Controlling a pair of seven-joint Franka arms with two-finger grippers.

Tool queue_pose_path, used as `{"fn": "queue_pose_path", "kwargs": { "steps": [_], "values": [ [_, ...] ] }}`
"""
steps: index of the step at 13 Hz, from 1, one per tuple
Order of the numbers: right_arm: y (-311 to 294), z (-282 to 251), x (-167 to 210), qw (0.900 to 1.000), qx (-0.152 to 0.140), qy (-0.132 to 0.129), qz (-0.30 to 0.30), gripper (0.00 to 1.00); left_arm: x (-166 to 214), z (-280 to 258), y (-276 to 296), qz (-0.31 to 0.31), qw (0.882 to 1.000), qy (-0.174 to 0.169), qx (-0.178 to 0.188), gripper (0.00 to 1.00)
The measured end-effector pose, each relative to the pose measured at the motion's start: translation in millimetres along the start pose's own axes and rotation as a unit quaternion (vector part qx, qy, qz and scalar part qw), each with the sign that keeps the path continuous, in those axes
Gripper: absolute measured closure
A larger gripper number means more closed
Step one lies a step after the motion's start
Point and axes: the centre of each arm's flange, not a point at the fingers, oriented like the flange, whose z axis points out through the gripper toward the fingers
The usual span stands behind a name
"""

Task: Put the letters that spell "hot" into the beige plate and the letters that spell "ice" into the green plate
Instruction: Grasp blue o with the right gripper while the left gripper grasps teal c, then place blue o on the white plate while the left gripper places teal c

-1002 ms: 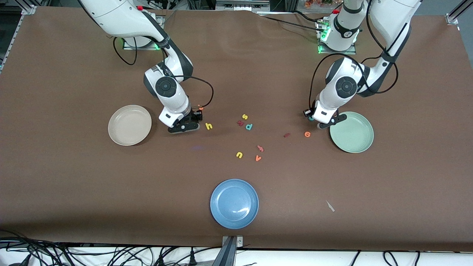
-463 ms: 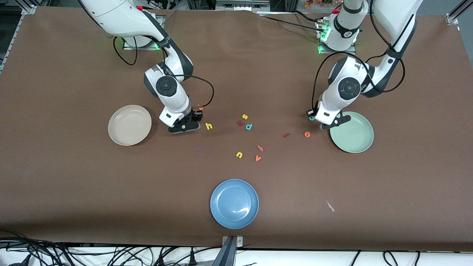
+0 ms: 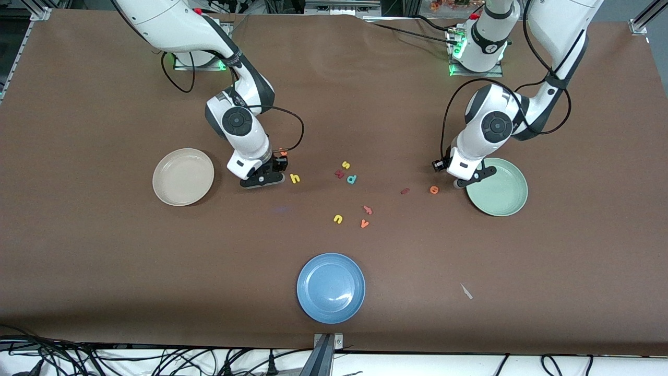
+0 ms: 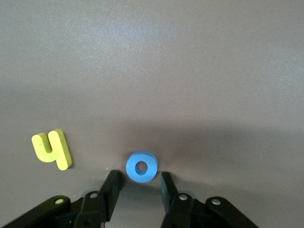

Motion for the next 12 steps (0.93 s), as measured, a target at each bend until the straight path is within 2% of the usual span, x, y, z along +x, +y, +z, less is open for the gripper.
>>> {"fn": "queue_pose_path", "kwargs": {
  "steps": [2,5,6,9,10,12],
  "values": [
    [0,0,0,1.0,0.0,0.0,0.0,0.57,1,5,1,-0.005,1.0,0.001,-0.006,0.55],
    [-3,-1,4,1.0,0.002,0.003,-0.001,0.65,-1,11,1,-0.005,1.0,-0.004,-0.006,0.59],
    [-3,-1,5,1.0,0.002,0.003,-0.001,0.65,-2,13,1,-0.005,1.0,-0.006,-0.005,0.63],
    [-6,-3,7,1.0,0.002,0.008,-0.005,0.74,-5,17,0,-0.003,1.0,-0.008,-0.003,0.67],
    [-6,-3,7,1.0,0.001,0.008,-0.006,0.75,-5,16,1,-0.002,1.0,-0.007,-0.004,0.75],
    [-4,-4,11,1.0,0.0,0.012,-0.005,0.75,-6,16,1,-0.002,1.0,-0.007,-0.004,0.75]
  ]
}}
